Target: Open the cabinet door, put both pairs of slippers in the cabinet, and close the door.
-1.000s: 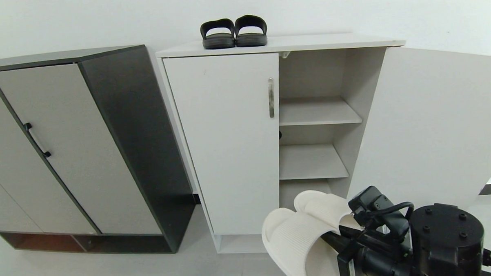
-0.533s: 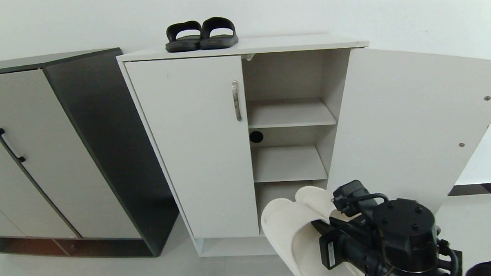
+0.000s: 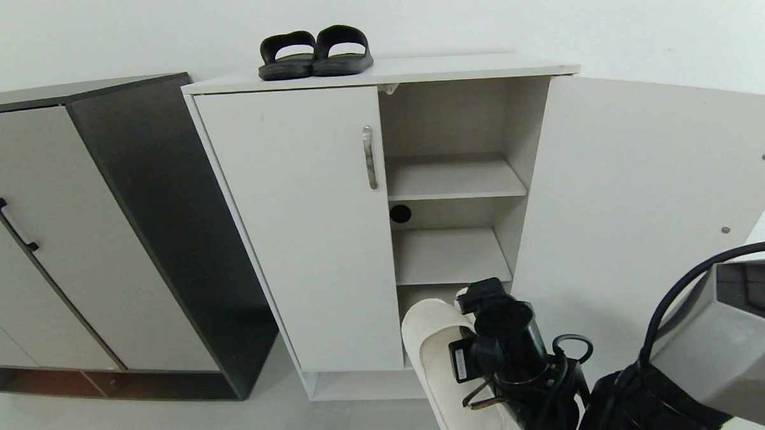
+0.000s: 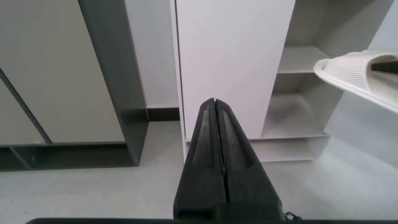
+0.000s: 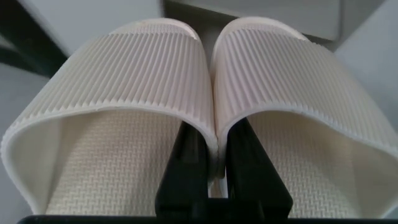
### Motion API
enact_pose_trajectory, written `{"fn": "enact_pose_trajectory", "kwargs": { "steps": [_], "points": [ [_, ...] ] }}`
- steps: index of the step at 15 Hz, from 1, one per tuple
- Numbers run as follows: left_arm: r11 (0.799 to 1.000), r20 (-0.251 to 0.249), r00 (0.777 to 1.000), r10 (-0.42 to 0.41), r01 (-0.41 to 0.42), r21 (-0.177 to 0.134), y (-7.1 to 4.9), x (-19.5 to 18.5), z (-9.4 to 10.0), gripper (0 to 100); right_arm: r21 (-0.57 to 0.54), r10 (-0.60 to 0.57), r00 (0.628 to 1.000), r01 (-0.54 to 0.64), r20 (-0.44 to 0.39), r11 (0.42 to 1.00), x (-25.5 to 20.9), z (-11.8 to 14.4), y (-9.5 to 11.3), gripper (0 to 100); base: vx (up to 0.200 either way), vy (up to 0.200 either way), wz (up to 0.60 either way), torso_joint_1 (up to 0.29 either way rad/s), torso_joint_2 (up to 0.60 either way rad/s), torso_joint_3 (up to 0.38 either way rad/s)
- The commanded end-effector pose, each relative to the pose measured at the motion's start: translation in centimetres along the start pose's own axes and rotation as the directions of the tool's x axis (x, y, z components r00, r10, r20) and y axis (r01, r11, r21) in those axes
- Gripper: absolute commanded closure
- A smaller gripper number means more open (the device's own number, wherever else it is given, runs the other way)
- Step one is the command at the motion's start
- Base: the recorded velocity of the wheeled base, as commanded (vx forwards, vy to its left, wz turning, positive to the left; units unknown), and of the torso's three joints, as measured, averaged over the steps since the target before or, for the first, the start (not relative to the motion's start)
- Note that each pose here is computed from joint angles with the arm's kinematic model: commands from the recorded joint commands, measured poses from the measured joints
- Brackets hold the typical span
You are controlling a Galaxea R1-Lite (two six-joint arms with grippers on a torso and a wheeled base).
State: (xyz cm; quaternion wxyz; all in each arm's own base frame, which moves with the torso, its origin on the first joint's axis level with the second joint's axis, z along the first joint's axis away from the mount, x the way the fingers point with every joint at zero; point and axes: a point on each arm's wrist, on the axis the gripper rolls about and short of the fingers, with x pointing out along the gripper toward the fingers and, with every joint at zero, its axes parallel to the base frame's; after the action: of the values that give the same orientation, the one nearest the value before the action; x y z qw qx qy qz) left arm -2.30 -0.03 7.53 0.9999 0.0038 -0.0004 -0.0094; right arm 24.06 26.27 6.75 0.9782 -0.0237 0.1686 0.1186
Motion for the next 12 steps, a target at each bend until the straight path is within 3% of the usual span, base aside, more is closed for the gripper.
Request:
{"fn": "enact_pose_trajectory", "kwargs": {
  "steps": [1,6,12],
  "points": [
    [1.0,-0.002,1.0,0.0,0.0,0.0,0.0,0.0,0.0,100,0.003,-0.012,1.0,0.012,-0.005,1.0,1.2,-0.3,0.4,100,0.0,0.0,0.0,0.0,0.0,0.0],
    [1.0,-0.002,1.0,-0.001,0.001,0.0,0.0,0.0,0.0,100,-0.027,-0.035,0.997,0.033,-0.065,0.999,2.3,-2.1,0.3,100,0.0,0.0,0.0,0.002,0.0,-0.099],
    [1.0,-0.002,1.0,-0.001,0.001,0.0,0.0,0.0,0.0,100,0.023,-0.113,0.994,0.113,0.008,0.993,3.3,-0.8,0.7,100,0.0,0.0,0.0,0.001,0.0,-0.196]
  ]
}}
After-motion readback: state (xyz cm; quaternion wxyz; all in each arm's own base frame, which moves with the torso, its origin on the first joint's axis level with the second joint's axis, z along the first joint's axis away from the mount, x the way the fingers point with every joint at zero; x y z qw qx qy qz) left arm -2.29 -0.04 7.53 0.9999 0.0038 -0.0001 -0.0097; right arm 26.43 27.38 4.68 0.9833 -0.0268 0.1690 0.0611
